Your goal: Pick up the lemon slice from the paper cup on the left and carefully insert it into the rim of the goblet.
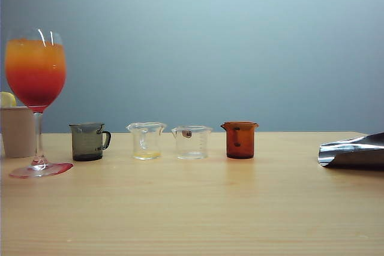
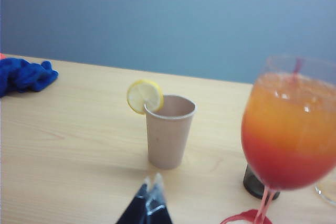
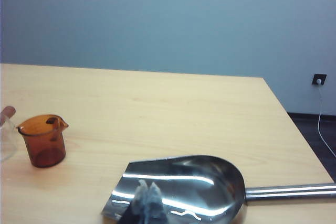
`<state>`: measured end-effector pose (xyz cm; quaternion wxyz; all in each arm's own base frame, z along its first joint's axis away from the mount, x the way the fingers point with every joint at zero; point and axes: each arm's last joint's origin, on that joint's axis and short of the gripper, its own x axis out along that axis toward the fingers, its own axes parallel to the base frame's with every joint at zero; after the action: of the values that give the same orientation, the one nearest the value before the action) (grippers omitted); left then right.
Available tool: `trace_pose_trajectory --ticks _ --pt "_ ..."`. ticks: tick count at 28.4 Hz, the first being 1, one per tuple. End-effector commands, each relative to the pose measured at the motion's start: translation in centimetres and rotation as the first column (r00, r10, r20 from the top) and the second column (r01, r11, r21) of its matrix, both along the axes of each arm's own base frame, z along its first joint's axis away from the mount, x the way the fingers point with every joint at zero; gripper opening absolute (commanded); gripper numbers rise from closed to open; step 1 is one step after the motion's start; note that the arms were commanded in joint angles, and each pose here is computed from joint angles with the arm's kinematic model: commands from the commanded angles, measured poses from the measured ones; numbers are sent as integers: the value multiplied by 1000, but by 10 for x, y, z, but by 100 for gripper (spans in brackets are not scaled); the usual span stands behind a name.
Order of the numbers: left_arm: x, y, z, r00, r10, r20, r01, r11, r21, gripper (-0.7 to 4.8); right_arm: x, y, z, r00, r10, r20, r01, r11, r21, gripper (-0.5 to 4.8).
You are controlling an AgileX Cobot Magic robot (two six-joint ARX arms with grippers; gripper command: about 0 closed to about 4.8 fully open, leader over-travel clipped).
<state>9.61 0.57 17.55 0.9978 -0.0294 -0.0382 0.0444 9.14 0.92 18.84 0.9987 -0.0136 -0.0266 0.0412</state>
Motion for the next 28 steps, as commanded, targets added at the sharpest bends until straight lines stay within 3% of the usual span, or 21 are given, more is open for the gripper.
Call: trace_pose_trajectory --ticks 1,8,14,19,28 --pt "-1 0 6 1000 3 26 -3 1000 -7 -5 0 0 4 1000 -2 28 2 1000 7 -5" --pt "-3 0 12 999 4 44 -4 1000 1 -5 -3 0 14 998 -2 62 1 1000 12 -5" --pt "-14 0 64 994 5 105 -5 1000 4 -5 -15 -1 68 990 1 144 -4 1000 20 -5" --pt "1 1 109 998 16 61 -21 996 88 -6 -8 1 121 986 55 155 -58 998 10 -5" --pt "35 2 141 1000 -12 18 8 983 186 -6 13 7 163 973 187 134 -187 982 -16 -5"
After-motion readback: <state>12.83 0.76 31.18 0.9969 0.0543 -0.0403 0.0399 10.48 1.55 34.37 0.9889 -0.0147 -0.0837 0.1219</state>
